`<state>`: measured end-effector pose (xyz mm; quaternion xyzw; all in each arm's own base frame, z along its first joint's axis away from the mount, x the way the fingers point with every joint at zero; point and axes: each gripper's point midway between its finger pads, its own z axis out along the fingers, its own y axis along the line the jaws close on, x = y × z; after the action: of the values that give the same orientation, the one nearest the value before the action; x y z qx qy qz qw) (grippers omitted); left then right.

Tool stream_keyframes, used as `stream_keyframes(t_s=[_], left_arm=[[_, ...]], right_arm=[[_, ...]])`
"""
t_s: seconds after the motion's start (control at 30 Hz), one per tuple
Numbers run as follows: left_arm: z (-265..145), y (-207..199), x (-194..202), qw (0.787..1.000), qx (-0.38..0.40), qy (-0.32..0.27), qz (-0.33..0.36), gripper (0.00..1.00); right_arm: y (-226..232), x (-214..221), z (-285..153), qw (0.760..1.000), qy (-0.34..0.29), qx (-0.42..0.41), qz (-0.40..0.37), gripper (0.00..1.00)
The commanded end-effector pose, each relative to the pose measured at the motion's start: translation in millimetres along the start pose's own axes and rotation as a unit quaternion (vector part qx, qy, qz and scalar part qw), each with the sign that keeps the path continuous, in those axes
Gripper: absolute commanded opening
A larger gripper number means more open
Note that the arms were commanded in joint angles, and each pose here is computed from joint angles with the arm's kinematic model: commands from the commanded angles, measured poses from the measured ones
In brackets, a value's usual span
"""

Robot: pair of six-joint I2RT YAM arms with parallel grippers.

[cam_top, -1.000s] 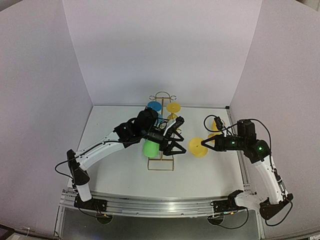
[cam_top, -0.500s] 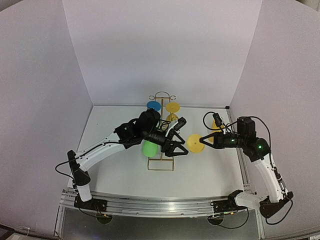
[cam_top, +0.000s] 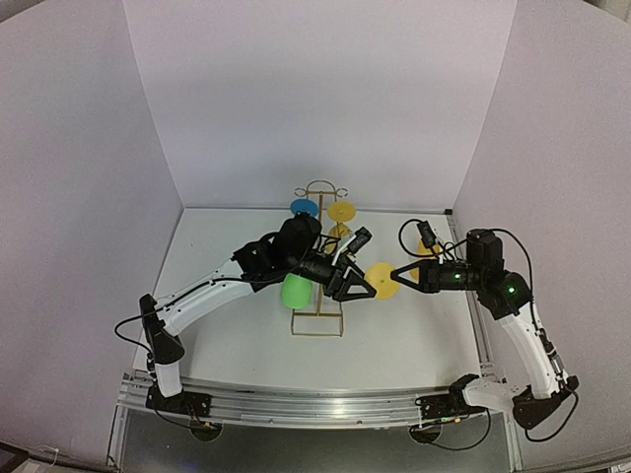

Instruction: Take the wine glass off the wine glass rack

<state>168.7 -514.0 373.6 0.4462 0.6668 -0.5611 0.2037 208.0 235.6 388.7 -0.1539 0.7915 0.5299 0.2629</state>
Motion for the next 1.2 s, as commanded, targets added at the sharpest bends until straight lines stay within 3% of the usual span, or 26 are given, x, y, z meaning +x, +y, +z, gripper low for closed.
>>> stream_keyframes(t_s=[0.0, 0.13, 0.33, 0.4, 0.57, 0.7, 0.73, 0.9, 1.07, 1.17], left_arm=[[-5, -18, -24, 0.999, 0.022, -0.034, 0.023, 0.52], [-6, -19, -26, 0.999, 0.026, -0.038, 0.022, 0.3], [-7, -22, -28, 0.998, 0.035, -0.042, 0.026, 0.05], [-7, -23, -27, 0.998, 0.037, -0.042, 0.028, 0.0], [-10, -29, -22, 0.997, 0.05, -0.041, 0.051, 0.0], [-16, -36, -15, 0.99, 0.05, -0.035, 0.129, 0.0], [-18, -37, -12, 0.987, 0.048, -0.031, 0.151, 0.0], [-25, -49, 22, 0.947, 0.054, 0.018, 0.316, 0.0], [-33, -46, 44, 0.886, 0.032, 0.046, 0.46, 0.0], [-36, -41, 50, 0.837, 0.015, 0.056, 0.545, 0.0]], right_arm=[[12, -6, 1, 0.999, -0.006, -0.022, -0.023, 0.0], [10, -5, 4, 0.999, -0.005, -0.022, -0.023, 0.0], [7, -2, 9, 1.0, 0.002, -0.022, -0.019, 0.0], [8, -3, 8, 1.0, 0.0, -0.022, -0.021, 0.0], [7, -8, 2, 1.0, -0.022, -0.004, -0.02, 0.02], [7, -10, -6, 0.999, -0.036, 0.021, -0.023, 0.71], [6, -12, -10, 0.998, -0.043, 0.034, -0.026, 0.81], [6, -34, -28, 0.991, -0.091, 0.092, -0.026, 0.85], [2, -56, -39, 0.982, -0.137, 0.132, 0.015, 0.87], [-23, -58, -46, 0.967, -0.151, 0.2, 0.055, 0.88]])
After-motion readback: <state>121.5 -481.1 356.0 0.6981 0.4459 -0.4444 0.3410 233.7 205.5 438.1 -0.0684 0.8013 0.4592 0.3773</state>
